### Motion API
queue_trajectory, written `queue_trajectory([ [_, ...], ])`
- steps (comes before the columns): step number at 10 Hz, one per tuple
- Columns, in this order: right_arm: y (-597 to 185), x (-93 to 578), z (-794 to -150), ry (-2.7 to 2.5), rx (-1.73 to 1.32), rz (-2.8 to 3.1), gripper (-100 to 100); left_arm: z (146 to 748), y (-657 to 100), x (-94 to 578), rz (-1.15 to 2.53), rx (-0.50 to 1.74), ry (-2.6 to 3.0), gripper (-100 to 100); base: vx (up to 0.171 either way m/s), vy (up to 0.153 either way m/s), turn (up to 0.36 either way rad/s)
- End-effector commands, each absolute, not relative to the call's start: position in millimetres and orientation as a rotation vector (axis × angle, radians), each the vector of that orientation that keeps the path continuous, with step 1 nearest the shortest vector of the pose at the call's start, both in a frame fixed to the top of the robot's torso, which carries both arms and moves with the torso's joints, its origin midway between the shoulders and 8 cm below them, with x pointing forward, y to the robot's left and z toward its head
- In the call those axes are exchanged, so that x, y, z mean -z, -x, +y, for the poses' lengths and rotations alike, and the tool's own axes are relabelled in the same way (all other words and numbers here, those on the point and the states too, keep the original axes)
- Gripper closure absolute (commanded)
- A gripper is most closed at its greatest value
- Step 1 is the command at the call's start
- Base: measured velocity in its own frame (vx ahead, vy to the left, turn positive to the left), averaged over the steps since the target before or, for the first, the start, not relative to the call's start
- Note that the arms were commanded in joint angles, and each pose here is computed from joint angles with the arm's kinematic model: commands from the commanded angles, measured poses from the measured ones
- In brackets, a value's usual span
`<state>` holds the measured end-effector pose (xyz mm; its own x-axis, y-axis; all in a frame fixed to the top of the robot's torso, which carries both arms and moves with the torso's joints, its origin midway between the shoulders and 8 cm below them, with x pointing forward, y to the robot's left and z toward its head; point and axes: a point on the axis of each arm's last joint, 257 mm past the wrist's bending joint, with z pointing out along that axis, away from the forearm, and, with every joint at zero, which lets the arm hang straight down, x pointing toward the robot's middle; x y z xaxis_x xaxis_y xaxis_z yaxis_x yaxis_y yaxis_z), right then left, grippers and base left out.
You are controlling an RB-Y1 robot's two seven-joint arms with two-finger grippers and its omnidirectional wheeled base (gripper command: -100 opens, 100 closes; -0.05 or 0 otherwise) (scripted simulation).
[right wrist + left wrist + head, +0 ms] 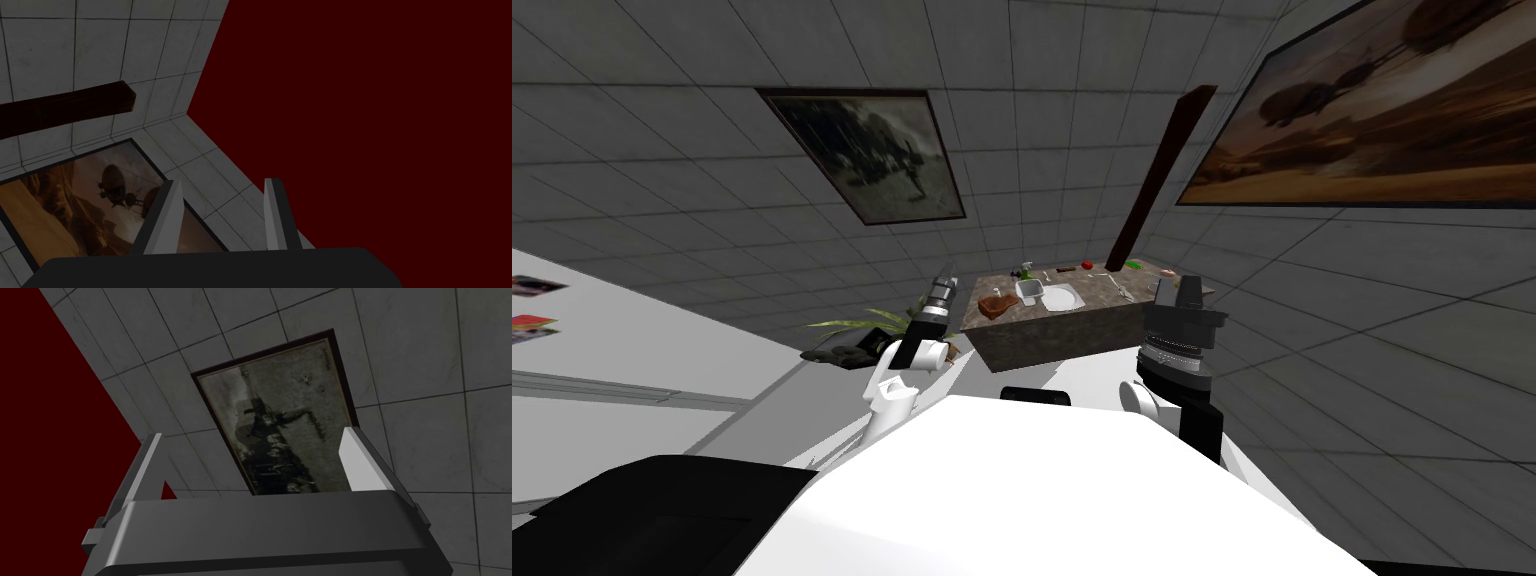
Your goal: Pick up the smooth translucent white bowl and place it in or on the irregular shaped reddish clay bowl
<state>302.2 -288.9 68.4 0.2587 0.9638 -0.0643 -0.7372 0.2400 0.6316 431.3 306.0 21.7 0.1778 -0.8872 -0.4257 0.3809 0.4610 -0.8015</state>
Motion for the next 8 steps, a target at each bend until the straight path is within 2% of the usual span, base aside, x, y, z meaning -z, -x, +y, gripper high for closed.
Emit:
queue_trajectory([
  [1,-302,-68,-289,-0.541,-1.232,0.498,0,313,-439,-17,1.055,0.958,0.628,-100,-0.029,-0.022,0.078],
  [8,-302,-68,-289,-0.541,-1.232,0.498,0,333,-462,-4,1.137,0.89,0.705,-100,-0.018,-0.022,0.047],
])
